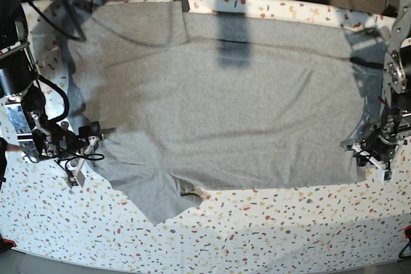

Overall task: Fold the T-shirt properly
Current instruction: 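Reach both grippers to the hem corners of the shirt, then grasp the hem corners with both grippers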

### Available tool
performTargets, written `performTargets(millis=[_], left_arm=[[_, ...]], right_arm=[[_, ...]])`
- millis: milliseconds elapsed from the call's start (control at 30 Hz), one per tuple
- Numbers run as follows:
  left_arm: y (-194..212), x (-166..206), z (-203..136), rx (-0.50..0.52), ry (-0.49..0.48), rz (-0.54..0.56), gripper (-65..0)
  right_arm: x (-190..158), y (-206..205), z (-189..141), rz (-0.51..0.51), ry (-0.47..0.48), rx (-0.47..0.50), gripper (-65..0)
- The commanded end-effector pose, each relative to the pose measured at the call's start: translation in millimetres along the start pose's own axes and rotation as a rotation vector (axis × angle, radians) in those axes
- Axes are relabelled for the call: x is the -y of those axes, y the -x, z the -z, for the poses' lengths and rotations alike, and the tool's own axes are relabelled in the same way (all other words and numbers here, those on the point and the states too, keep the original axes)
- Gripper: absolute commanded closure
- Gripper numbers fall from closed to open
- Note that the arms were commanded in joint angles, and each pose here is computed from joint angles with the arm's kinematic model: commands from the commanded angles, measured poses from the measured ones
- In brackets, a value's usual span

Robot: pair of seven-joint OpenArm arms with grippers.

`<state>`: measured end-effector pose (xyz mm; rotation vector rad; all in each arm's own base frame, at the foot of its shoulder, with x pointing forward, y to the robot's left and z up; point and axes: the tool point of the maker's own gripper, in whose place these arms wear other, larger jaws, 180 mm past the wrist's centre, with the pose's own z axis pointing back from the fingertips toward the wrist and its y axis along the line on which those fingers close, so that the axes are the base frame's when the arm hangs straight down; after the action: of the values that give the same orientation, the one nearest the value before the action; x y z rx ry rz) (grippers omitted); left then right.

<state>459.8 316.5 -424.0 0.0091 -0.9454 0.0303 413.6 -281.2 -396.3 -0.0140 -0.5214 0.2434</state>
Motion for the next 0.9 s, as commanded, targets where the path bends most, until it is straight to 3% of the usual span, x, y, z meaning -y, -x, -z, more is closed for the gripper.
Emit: performTargets(millis=[0, 100, 200, 233, 467, 600, 767, 867], left_arm=[[-19, -2, 1, 0.027, 0.003, -0.003, -21.5], [-16, -2, 1, 0.015, 0.002, -0.003, -16.9], [-16, -2, 1, 0.015, 0.002, -0.003, -1.9], [-17, -2, 1, 0.015, 0.002, -0.003, 0.0], [-43, -17, -5, 0.155, -0.028, 0.003, 0.0], [-49, -23, -7, 0.18, -0.042, 0.007, 0.0], [-47, -22, -7, 0.175, -0.04, 0.006, 0.0], [-45, -20, -6, 0.16, -0.036, 0.006, 0.0]], right_arm=[[12, -21, -11, -0.003, 0.019, 0.051, -21.3], [11, -21, -11, -0.003, 0.018, 0.05, -21.3], [11, -21, -11, -0.003, 0.018, 0.05, -21.3], [11, -21, -11, -0.003, 0.018, 0.051, -21.3], [12, -32, -12, -0.003, 0.018, 0.106, -21.3], [10, -38, -13, 0.007, 0.008, 0.137, -22.4], [10, -55, -17, 0.004, 0.01, 0.204, -42.4], [13, -69, -22, 0.001, 0.017, 0.241, -44.8]])
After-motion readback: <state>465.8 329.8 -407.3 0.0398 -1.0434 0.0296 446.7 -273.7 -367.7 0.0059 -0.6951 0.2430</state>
